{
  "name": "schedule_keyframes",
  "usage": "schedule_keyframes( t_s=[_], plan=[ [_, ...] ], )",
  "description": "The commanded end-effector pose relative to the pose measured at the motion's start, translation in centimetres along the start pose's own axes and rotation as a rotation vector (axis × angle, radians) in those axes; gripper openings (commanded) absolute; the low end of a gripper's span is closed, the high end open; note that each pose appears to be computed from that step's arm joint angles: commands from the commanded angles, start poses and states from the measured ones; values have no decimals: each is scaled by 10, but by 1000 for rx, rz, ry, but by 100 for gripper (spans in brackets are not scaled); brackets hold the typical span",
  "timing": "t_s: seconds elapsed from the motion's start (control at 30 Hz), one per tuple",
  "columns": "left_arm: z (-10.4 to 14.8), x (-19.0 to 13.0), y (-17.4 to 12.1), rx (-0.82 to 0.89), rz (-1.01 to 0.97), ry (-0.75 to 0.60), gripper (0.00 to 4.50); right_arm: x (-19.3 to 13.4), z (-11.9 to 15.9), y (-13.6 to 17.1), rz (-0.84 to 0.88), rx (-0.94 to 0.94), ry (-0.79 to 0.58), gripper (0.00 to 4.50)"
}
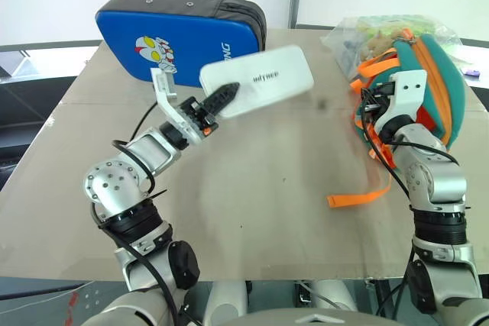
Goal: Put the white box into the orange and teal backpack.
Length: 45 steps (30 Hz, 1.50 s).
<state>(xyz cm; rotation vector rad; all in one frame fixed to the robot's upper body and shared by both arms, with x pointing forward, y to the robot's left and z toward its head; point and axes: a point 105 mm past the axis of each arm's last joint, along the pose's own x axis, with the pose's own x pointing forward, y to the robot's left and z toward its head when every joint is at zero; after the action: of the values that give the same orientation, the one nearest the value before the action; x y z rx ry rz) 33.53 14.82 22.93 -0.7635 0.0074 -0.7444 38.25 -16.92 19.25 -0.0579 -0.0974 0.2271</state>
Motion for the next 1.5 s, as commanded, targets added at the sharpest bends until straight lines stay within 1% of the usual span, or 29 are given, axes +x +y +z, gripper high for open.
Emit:
schedule_keyframes(
  t_s=[0.03, 0.1, 0.17, 0.23, 0.27, 0.33, 0.4, 0.5, 0.6, 0.7, 0.8, 0.87, 1.0, 1.13, 1.27, 1.4, 1.5],
  plan=[
    [35, 3, -16, 78, -34, -171, 117, -11, 51, 49, 365, 26, -203, 5],
    [45, 2, -17, 117, -41, -202, 117, -33, 68, 76, 602, 60, -250, 5],
    [56, -1, -21, 184, -60, -213, 117, -61, 81, 92, 811, 112, -253, 5],
    [65, -3, -20, 247, -60, -209, 117, -82, 82, 97, 925, 115, -211, 5],
    [68, -4, -21, 277, -69, -218, 117, -87, 80, 95, 943, 110, -184, 5],
    [71, -7, -23, 366, -96, -226, 117, -95, 72, 87, 952, 101, -129, 5],
    [65, -9, -27, 431, -150, -184, 117, -102, 66, 77, 949, 106, -89, 5],
    [52, -12, -36, 441, -268, -118, 117, -106, 60, 68, 937, 99, -47, 5],
    [39, -14, -50, 467, -388, -79, 117, -115, 60, 60, 955, 106, -35, 5],
    [23, -18, -59, 514, -480, -2, 117, -115, 62, 53, 937, 117, -36, 5],
    [9, -23, -59, 555, -529, 72, 117, -115, 62, 48, 926, 112, -36, 5],
    [-2, -26, -57, 623, -562, 128, 117, -115, 63, 47, 928, 114, -37, 5],
    [-14, -29, -55, 714, -631, 201, 117, -116, 66, 39, 910, 135, -45, 5],
    [-18, -32, -55, 762, -679, 235, 117, -109, 71, 24, 843, 183, -71, 5],
    [-19, -33, -53, 803, -698, 252, 117, -106, 76, 16, 800, 228, -105, 5],
    [1, -31, -53, 793, -675, 195, 117, -101, 77, 7, 735, 257, -118, 5],
    [3, -35, -48, 813, -659, 222, 117, -101, 80, 7, 729, 283, -144, 5]
  ],
)
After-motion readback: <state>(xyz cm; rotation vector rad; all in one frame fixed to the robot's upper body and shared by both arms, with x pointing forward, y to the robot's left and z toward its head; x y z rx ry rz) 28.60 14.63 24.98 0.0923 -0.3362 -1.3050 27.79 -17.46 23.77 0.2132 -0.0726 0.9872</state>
